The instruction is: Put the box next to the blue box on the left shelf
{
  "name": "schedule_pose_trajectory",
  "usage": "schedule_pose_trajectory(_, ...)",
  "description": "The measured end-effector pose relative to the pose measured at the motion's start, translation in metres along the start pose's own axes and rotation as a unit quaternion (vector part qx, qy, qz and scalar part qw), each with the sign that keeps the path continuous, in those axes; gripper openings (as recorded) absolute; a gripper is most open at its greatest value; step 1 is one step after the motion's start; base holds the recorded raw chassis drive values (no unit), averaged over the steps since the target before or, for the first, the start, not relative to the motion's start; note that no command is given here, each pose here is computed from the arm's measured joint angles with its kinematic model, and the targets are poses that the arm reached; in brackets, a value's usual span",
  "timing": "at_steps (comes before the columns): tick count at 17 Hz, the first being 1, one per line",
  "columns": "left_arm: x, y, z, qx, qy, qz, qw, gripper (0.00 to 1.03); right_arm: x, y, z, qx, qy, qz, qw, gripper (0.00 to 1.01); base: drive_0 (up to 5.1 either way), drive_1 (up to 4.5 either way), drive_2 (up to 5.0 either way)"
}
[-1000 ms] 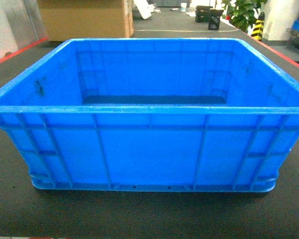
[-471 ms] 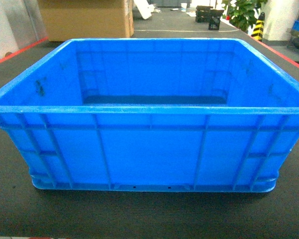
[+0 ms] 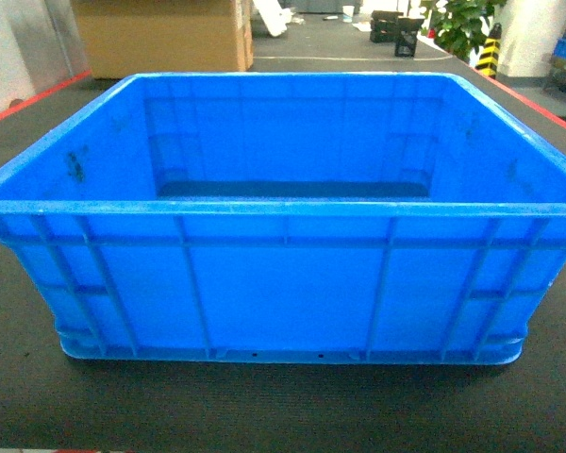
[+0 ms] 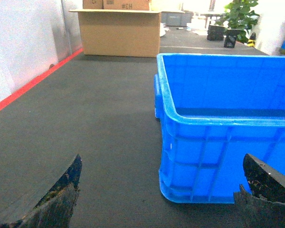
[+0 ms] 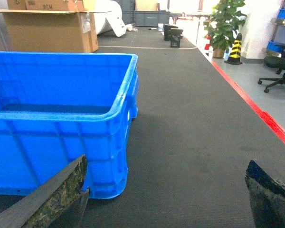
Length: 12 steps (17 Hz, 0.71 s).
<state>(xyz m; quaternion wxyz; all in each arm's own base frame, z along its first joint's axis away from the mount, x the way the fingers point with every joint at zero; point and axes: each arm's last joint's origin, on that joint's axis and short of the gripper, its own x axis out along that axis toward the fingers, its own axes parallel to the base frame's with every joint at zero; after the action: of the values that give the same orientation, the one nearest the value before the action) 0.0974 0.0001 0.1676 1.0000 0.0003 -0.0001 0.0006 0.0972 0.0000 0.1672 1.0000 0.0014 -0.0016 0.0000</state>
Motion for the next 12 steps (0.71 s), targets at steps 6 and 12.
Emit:
schedule_pose_trajectory(6,0.0000,0.0000,0.0000,0.000,0.000,0.000,1.0000,0.98,0.0000,0.0000,0.0000,0.000,0.000,0.000,1.0000,0.98,0.0,0.00,0.0)
schedule_pose_trajectory(12,0.0000,0.0000,0.0000,0.000,0.000,0.000,1.0000,0.98,0.0000,0.0000,0.0000,0.000,0.000,0.000,1.0000,0.98,0.0,0.00,0.0)
